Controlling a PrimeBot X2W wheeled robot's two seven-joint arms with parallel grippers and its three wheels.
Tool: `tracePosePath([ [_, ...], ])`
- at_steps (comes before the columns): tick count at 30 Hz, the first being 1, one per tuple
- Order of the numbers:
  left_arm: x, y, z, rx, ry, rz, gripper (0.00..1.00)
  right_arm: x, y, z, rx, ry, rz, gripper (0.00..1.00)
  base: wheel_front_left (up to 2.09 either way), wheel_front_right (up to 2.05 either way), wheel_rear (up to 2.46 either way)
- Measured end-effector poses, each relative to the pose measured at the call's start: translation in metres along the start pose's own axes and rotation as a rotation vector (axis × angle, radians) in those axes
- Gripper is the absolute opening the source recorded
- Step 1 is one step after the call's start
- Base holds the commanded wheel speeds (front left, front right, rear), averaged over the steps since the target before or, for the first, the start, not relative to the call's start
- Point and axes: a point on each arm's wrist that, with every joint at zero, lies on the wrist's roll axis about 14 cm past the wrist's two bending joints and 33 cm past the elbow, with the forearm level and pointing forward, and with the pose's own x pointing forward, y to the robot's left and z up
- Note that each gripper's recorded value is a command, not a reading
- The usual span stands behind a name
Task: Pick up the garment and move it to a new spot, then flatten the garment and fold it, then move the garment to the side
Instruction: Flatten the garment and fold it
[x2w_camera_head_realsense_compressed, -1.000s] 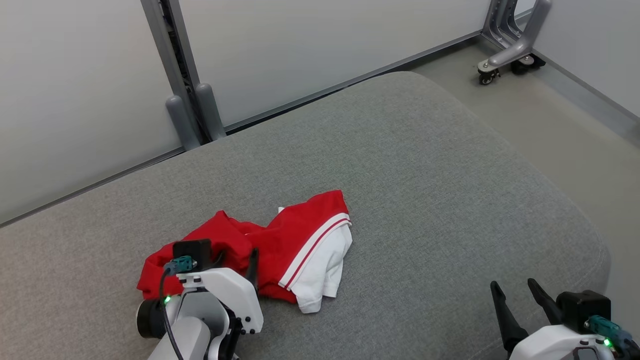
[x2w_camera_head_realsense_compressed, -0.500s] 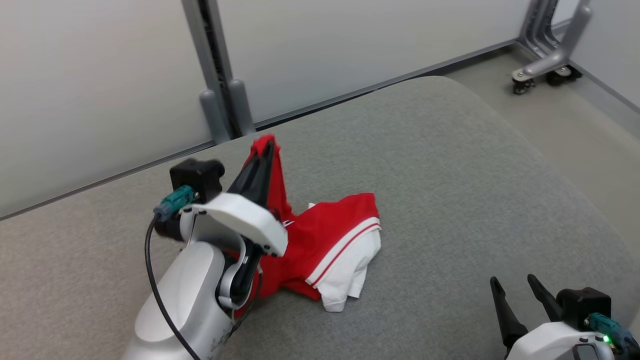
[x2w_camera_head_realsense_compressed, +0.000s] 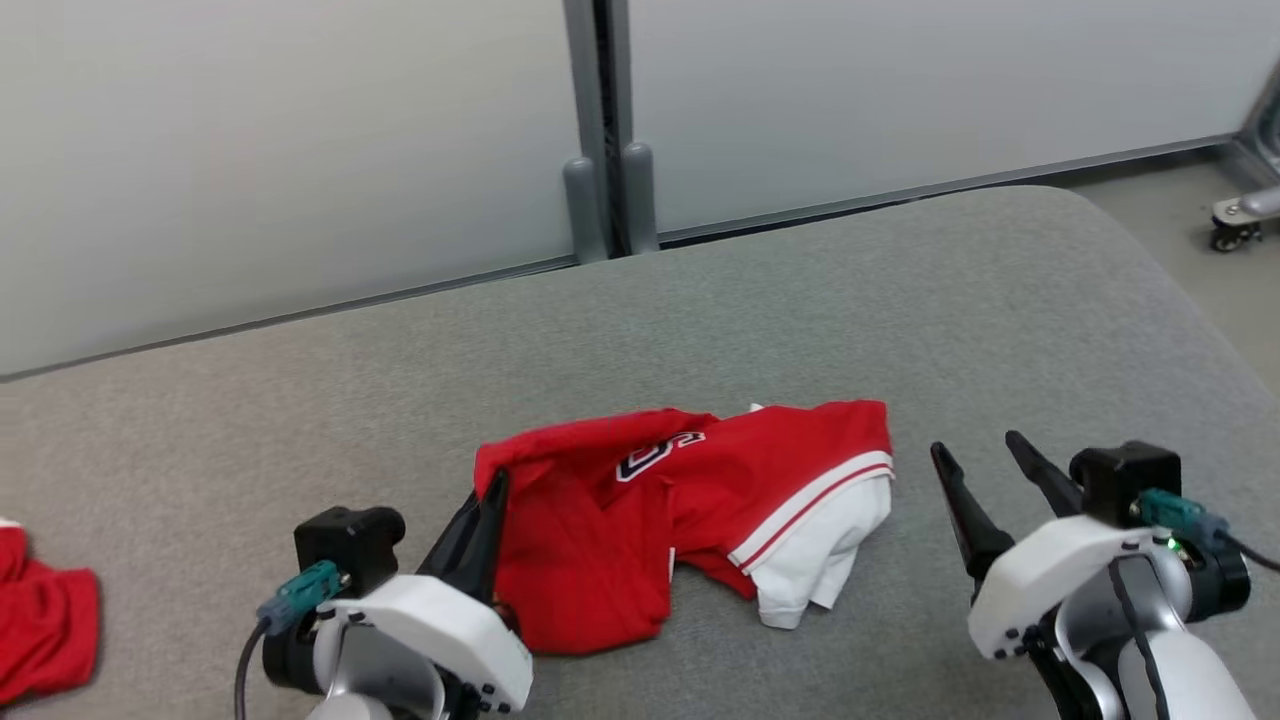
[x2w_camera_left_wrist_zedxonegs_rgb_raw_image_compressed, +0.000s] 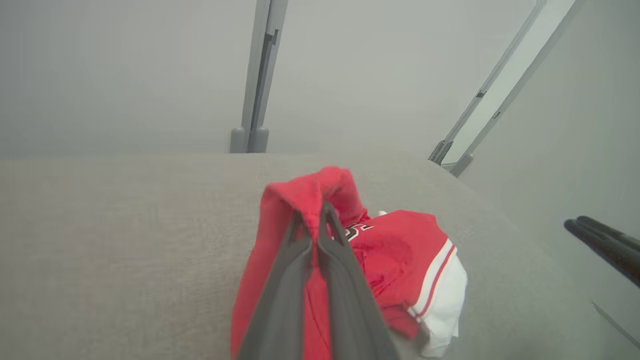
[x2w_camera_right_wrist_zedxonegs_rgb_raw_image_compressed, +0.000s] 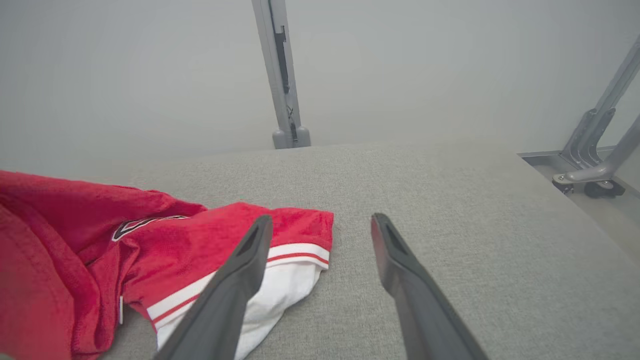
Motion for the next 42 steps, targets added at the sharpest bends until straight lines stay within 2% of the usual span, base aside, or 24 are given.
tracePosePath([
  [3, -0.02, 0.031, -0.011, -0.016, 0.028, 0.099, 0.0, 0.021, 0.018, 0.004, -0.016, 0.052, 0.059, 1.0, 0.0, 0.0, 0.0],
  [6, -0.031, 0.047, -0.017, -0.041, 0.043, 0.151, 0.0, 0.04, 0.033, -0.002, -0.023, 0.127, 0.102, 1.0, 0.0, 0.0, 0.0],
  [14, -0.035, 0.055, -0.021, -0.085, 0.043, 0.18, 0.0, 0.082, 0.054, -0.037, -0.083, 0.385, 0.15, 1.0, 0.0, 0.0, 0.0],
  [21, -0.034, 0.062, -0.03, -0.104, 0.065, 0.197, 0.0, 0.093, 0.057, -0.088, -0.132, 0.634, 0.153, 1.0, 0.0, 0.0, 0.0],
  [22, -0.034, 0.063, -0.032, -0.107, 0.068, 0.2, 0.0, 0.093, 0.059, -0.094, -0.137, 0.653, 0.157, 0.9, 0.0, 0.0, 0.0],
  [23, -0.035, 0.064, -0.033, -0.109, 0.072, 0.201, 0.0, 0.092, 0.061, -0.099, -0.142, 0.669, 0.164, 0.4, 0.0, 0.0, 0.0],
  [24, -0.035, 0.065, -0.034, -0.11, 0.074, 0.206, 0.0, 0.092, 0.063, -0.101, -0.147, 0.676, 0.17, 0.0, 0.0, 0.0, 0.0],
  [29, -0.034, 0.067, -0.028, -0.124, 0.034, 0.209, 0.0, 0.098, 0.071, -0.093, -0.162, 0.607, 0.193, 0.0, 0.0, 0.0, 0.0],
  [33, -0.03, 0.063, -0.012, -0.104, -0.026, 0.184, 0.0, 0.105, 0.069, -0.065, -0.167, 0.478, 0.184, 0.0, 0.0, 0.0, 0.0],
  [38, -0.012, 0.046, 0.035, -0.058, -0.163, 0.101, 0.0, 0.12, 0.072, 0.008, -0.163, 0.195, 0.182, 0.0, 0.0, 0.0, 0.0],
  [42, 0.001, 0.025, 0.101, 0.036, -0.354, 0.021, 0.0, 0.122, 0.076, 0.092, -0.146, -0.123, 0.185, 0.0, 0.0, 0.0, 0.0],
])
